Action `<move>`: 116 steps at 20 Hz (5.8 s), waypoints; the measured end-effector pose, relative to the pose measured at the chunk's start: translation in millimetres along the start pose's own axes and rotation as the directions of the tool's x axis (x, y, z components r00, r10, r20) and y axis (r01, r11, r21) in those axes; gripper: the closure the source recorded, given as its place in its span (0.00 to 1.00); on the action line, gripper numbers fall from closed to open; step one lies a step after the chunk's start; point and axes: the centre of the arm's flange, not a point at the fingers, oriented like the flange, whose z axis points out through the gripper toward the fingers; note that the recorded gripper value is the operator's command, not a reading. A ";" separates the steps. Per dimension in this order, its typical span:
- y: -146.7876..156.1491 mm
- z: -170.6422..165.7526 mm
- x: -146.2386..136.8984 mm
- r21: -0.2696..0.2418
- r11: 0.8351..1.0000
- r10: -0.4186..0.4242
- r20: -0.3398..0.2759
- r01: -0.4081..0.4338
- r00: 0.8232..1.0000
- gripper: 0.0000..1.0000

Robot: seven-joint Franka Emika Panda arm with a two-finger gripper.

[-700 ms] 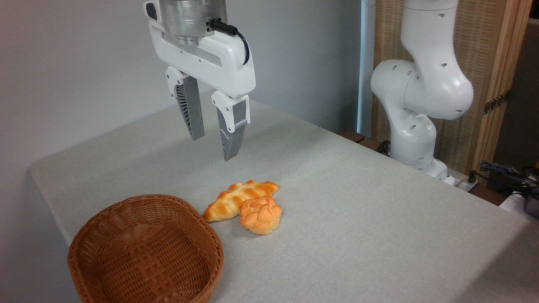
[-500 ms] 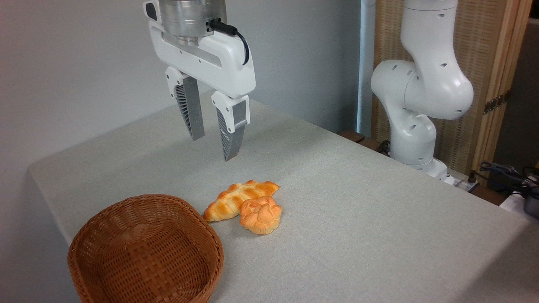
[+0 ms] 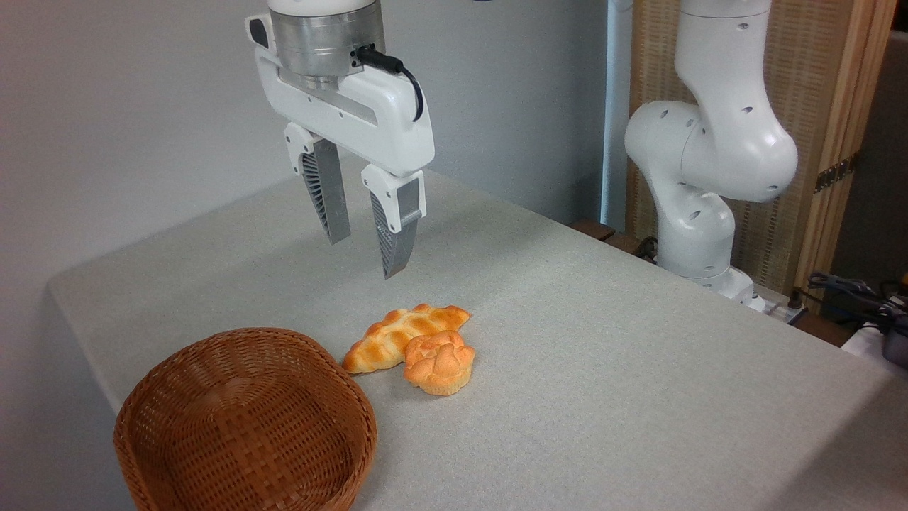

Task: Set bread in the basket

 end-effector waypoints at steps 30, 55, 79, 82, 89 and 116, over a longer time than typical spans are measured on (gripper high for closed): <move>58.1 180.6 -27.0 0.093 0.978 0.162 0.211 -0.185 0.964 0.00; 49.7 200.0 -23.1 0.102 0.974 0.174 0.220 -0.200 0.960 0.66; 1.1 195.3 173.9 0.103 0.991 -0.079 -0.041 0.083 0.996 0.00; -1.0 194.5 176.0 0.105 0.990 -0.092 -0.055 0.098 0.994 0.00; -1.6 190.8 177.1 0.107 0.989 -0.093 -0.062 0.099 0.994 0.00; -5.8 10.8 13.3 0.096 0.990 -0.104 0.011 0.102 0.995 0.00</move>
